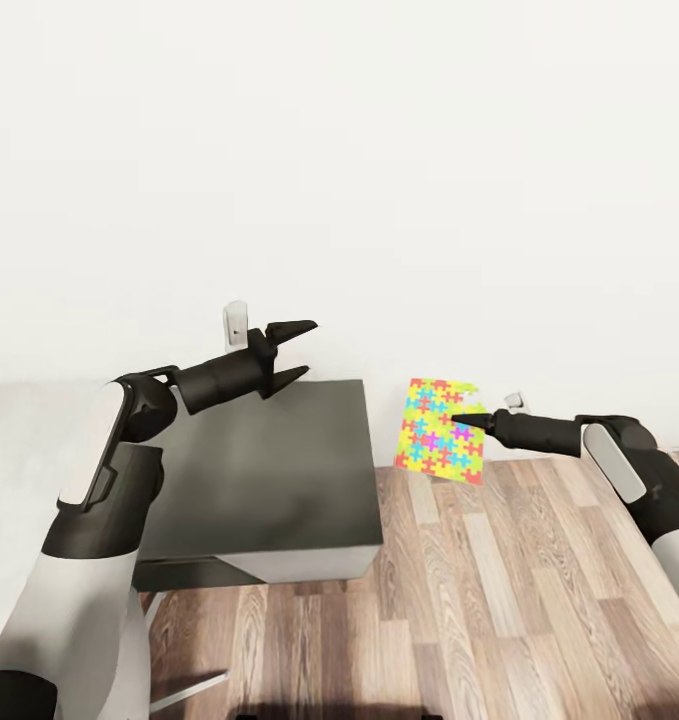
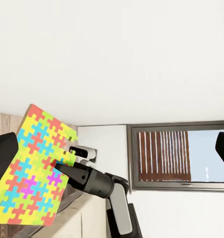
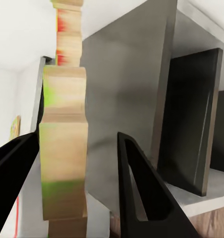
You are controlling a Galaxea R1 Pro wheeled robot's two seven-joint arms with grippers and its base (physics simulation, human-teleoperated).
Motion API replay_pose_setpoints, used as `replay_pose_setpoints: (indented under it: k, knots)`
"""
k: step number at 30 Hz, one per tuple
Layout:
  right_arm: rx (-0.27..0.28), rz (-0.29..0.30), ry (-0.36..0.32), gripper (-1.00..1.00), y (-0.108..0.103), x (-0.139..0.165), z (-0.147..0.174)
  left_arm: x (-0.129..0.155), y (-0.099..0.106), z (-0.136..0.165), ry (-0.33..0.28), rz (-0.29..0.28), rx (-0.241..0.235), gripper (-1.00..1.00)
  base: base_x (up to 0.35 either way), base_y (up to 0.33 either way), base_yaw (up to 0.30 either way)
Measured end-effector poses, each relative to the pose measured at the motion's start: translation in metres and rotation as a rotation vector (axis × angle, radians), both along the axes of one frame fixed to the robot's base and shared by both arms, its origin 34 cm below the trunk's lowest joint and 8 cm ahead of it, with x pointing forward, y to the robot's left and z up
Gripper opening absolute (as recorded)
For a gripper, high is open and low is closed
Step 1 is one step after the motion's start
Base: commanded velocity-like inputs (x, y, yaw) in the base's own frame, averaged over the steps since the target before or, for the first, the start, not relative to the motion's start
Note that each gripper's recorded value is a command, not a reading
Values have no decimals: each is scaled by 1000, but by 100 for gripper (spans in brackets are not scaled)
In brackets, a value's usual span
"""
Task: Put all the toys in the child's room - the three board games (two on the bed and one on the table), the two jigsaw puzzles on the table, and the tennis ball on the table - inside the toy box on the table in the child's room.
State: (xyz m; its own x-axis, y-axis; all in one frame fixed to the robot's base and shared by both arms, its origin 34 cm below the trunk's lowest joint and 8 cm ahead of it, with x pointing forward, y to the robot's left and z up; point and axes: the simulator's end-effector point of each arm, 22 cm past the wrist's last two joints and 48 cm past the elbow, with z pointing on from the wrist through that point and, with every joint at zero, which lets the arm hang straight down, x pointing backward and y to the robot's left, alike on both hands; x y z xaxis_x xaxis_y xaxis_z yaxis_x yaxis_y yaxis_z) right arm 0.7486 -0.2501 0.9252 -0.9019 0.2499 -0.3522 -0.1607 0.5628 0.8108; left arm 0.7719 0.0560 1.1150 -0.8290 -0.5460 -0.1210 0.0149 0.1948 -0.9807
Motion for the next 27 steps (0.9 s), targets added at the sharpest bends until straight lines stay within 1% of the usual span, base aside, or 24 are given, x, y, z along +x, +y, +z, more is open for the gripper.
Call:
replay_pose_setpoints:
  k: [6,10,14,19,27]
  knots:
    - [2,10,-8,-100,3,-2,7,-2,-2,8,-15,-7,-7,100,0,0,154]
    - [2,12,-15,-100,4,-2,12,-7,-10,12,-24,-26,-9,100,0,0,164]
    - [1,13,-21,-100,4,-2,15,-10,-14,15,-28,-35,-4,100,-58,-27,132]
    - [1,14,-25,-100,4,-2,18,-12,-18,17,-32,-45,1,100,-179,-90,64]
    - [0,14,-28,-100,4,-2,19,-12,-21,18,-35,-50,6,100,-255,-135,21]
